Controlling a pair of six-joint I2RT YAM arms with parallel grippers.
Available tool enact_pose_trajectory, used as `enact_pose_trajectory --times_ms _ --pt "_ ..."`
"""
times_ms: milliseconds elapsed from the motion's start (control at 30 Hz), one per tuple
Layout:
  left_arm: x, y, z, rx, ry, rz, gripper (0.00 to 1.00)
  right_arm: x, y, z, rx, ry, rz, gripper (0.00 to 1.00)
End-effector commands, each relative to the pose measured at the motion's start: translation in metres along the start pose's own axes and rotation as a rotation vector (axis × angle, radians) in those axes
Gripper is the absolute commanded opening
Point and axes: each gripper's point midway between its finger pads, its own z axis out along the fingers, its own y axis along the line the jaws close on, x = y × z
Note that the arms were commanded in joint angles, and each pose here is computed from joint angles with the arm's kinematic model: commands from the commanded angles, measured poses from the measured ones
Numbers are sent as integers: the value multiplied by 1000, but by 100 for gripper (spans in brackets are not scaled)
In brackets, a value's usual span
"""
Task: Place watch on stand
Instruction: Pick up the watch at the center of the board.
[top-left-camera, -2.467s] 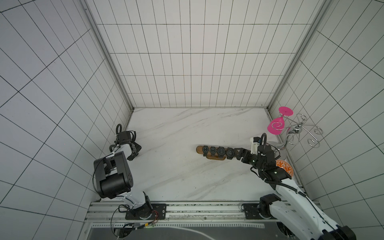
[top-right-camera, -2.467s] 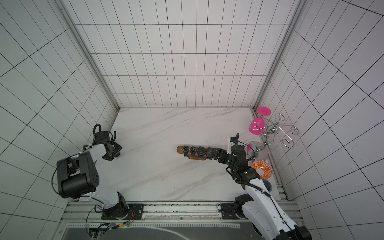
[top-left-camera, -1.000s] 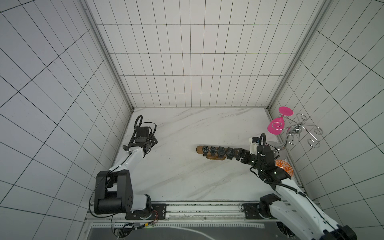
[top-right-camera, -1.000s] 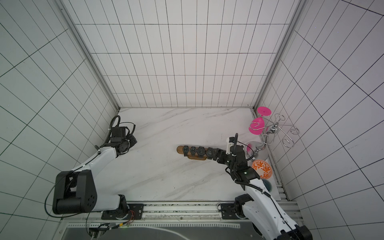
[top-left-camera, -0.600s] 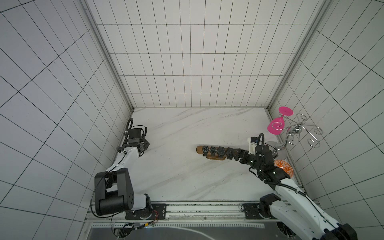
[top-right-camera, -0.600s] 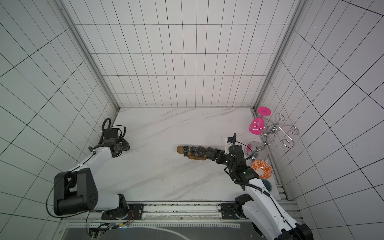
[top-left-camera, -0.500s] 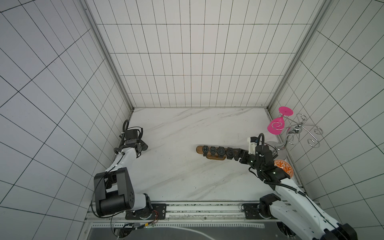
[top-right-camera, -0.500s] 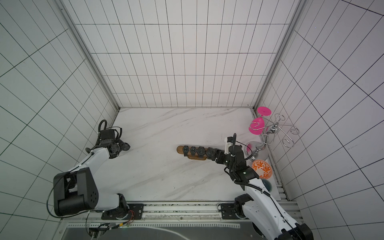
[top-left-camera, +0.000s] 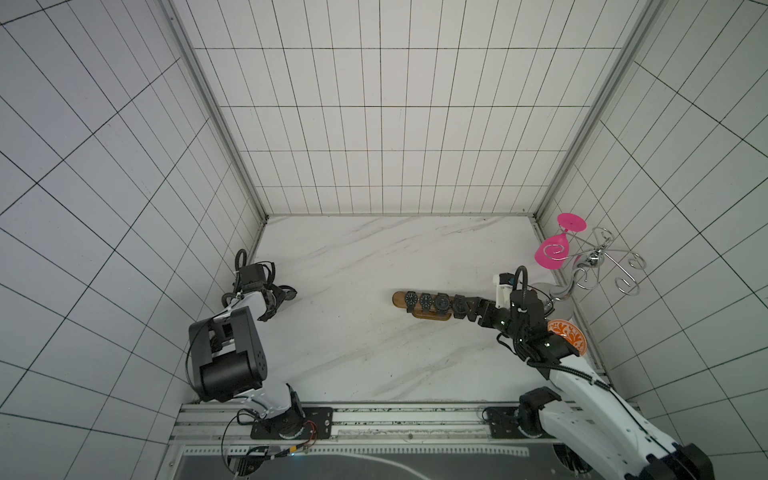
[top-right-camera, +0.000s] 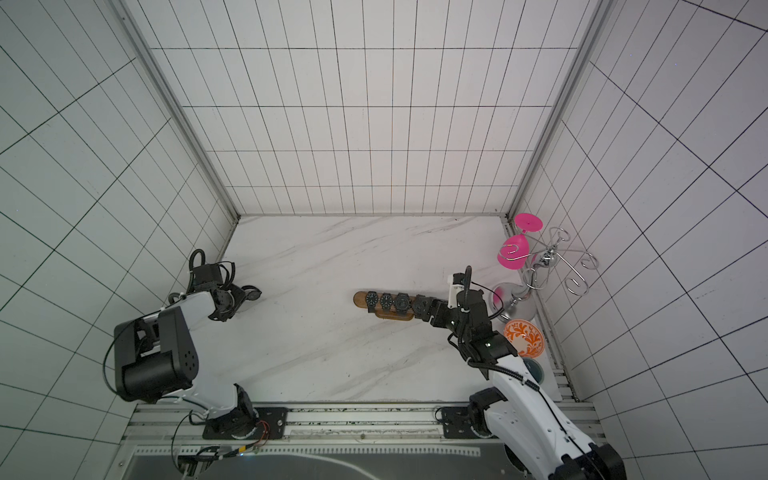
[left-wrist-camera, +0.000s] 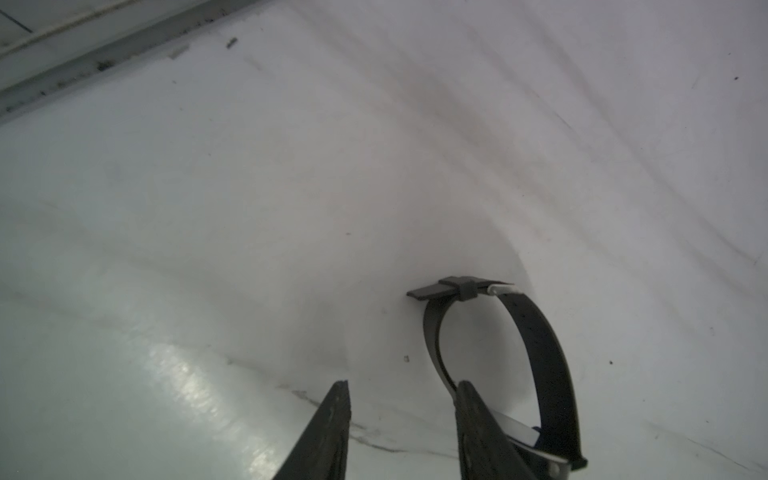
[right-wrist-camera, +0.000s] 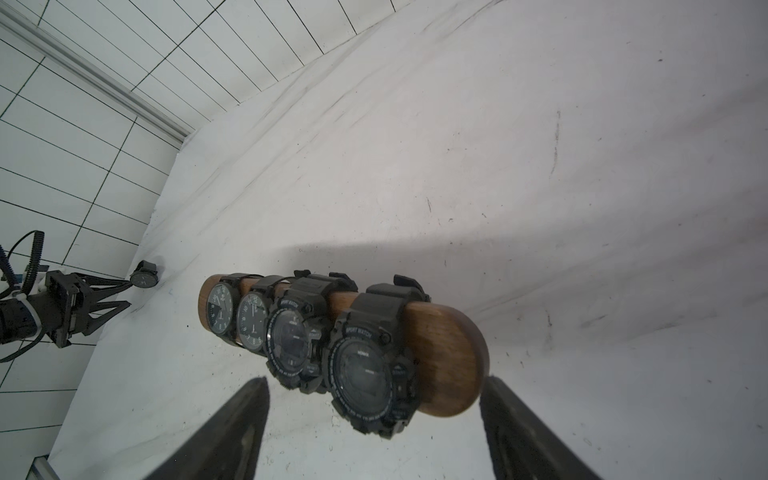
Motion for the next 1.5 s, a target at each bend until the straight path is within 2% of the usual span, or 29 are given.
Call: enact_pose_trajectory --times_ms 0,267,400,533,667,933,1033,1233,1400,1467 --pt "-11 -23 1 104 -25 -7 40 -17 16 -3 -44 -39 -18 81" --pt "-15 -27 -7 129 -49 -17 43 -18 16 -3 -44 -40 -22 81" --pt "-16 -32 0 147 -37 -29 43 -19 17 -4 -45 -43 -20 81" --pt "-14 -26 13 110 -9 -41 40 -20 16 -5 -39 -46 -21 81" --pt "-11 -23 20 93 9 -37 30 -20 16 -6 -37 -48 -21 81" --pt "-5 -35 22 108 41 31 1 -22 16 -6 -36 -50 -27 81" --pt "-4 -45 16 107 29 77 0 -23 17 -6 -32 -50 -30 81" --pt "9 -72 -23 106 -45 215 0 -28 16 -12 -15 -64 -41 81" --pt "21 -98 -82 146 -173 351 0 -31 20 -17 -22 -73 -41 81" --pt "29 -115 -108 207 -214 419 0 -33 23 -18 -30 -76 -44 81"
